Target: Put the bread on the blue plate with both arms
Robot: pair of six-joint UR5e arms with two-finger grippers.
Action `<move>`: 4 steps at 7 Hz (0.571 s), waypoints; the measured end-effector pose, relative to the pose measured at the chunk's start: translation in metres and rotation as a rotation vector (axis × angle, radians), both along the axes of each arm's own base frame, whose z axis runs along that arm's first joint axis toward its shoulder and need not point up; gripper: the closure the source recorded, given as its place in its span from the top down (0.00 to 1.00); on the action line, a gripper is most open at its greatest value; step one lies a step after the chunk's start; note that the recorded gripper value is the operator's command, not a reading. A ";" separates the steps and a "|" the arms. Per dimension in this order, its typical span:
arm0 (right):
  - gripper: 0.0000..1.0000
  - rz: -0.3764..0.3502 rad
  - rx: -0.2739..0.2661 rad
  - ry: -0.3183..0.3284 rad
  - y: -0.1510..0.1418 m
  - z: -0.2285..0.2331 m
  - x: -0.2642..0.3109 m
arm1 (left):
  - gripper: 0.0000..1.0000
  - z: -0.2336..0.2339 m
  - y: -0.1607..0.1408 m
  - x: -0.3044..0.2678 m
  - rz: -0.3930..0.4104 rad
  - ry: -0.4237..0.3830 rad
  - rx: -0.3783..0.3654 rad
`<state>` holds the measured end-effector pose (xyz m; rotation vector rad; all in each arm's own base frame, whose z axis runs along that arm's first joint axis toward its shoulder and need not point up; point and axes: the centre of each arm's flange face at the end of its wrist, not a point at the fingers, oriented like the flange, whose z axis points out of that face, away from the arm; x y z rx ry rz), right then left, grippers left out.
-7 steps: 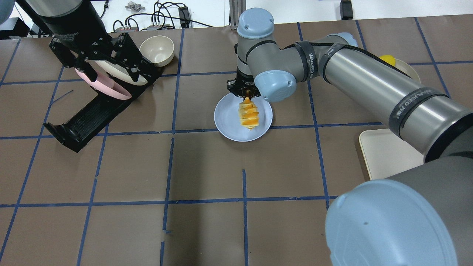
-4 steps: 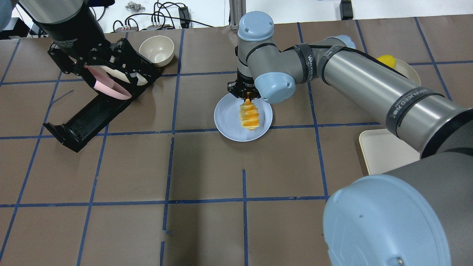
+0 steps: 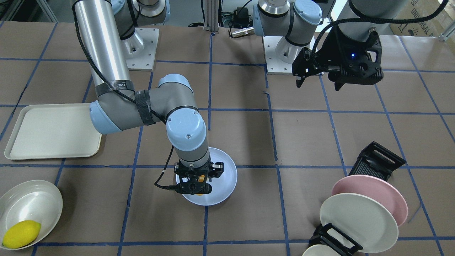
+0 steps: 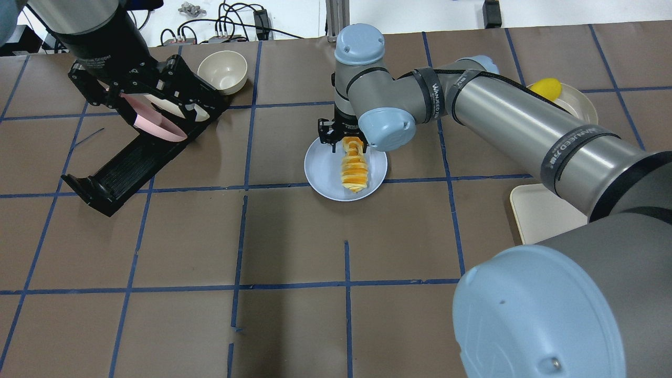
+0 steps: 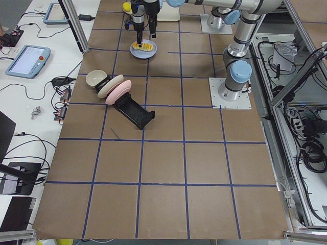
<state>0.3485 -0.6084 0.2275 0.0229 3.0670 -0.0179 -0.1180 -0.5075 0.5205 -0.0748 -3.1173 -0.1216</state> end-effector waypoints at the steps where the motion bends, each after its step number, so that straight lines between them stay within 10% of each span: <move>1: 1.00 0.002 0.000 0.003 0.001 0.001 0.002 | 1.00 0.000 0.000 0.000 0.002 0.000 0.000; 4: 1.00 -0.003 -0.088 0.046 -0.020 0.051 -0.023 | 1.00 0.000 0.000 0.000 -0.009 0.000 0.000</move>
